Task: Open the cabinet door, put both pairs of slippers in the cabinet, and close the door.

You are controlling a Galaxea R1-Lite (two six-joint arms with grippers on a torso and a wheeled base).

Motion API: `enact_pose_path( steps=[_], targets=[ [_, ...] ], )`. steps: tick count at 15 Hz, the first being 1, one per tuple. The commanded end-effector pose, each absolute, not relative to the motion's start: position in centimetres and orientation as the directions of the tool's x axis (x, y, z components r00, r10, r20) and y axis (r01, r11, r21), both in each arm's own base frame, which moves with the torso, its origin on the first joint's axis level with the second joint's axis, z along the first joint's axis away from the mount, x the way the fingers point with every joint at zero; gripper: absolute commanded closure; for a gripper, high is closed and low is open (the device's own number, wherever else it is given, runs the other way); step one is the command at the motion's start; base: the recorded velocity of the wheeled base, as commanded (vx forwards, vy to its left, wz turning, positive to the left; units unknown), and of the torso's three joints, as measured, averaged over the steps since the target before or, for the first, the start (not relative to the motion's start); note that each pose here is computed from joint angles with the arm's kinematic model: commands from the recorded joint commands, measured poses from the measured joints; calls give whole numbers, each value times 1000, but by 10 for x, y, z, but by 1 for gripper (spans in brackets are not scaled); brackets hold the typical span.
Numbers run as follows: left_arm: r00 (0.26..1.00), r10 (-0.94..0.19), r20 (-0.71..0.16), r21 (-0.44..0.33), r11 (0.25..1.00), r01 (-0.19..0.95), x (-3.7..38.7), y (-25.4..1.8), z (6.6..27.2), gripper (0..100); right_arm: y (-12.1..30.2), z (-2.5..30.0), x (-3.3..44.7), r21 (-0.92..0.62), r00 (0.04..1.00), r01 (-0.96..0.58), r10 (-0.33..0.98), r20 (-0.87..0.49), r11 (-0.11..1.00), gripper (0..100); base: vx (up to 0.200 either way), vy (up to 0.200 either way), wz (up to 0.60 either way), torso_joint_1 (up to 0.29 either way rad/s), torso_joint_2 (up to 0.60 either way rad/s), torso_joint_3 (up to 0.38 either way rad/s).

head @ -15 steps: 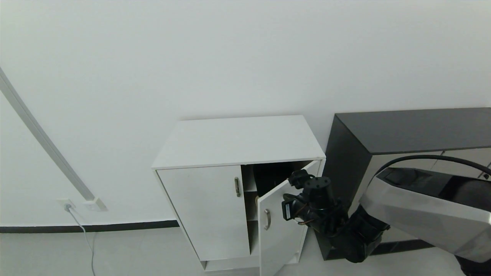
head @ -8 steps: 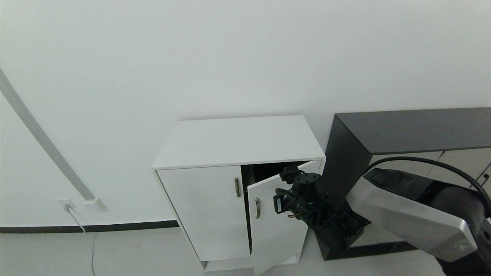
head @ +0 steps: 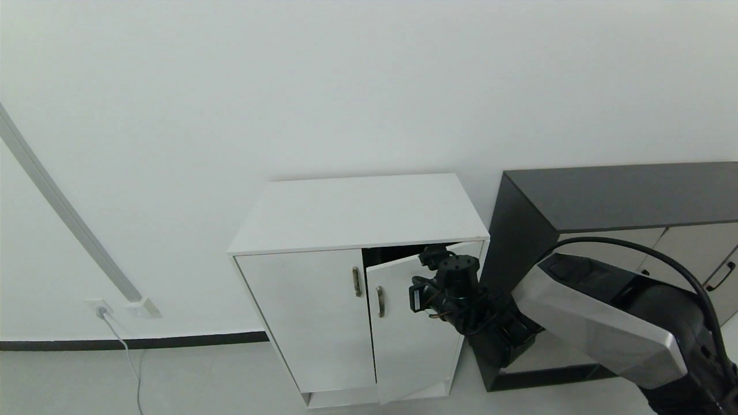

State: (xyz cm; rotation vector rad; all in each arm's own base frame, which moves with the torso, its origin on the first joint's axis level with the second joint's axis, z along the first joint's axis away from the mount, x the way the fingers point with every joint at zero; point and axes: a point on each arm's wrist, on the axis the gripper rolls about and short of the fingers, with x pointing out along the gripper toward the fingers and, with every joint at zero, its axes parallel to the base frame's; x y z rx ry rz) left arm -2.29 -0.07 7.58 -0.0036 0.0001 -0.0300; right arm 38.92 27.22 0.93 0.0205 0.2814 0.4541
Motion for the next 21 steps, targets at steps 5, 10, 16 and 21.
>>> enact_pose_path(
  steps=[5, 10, 16, 21],
  targets=[
    [1000, -28, 0, -5, 1000, 28, -23, -1, 76, 100, 274, 12, 405, 84, 870, -417, 425, -249, 905, 100, 0, 0, 0, 0, 0, 0],
    [1000, -28, 0, -5, 1000, 28, -23, -1, 76, 100, 273, 14, 417, 84, 880, -403, 411, -239, 911, 100, 0, 0, 0, 0, 0, 0],
    [1000, -28, 0, -5, 1000, 28, -23, -1, 76, 100, 269, 13, 431, 80, 887, -381, 388, -249, 921, 100, 0, 0, 0, 0, 0, 0],
    [1000, -29, 0, -5, 1000, 29, -23, -1, 76, 100, 261, 13, 438, 80, 895, -361, 369, -249, 929, 100, 0, 0, 0, 0, 0, 0]
  ],
)
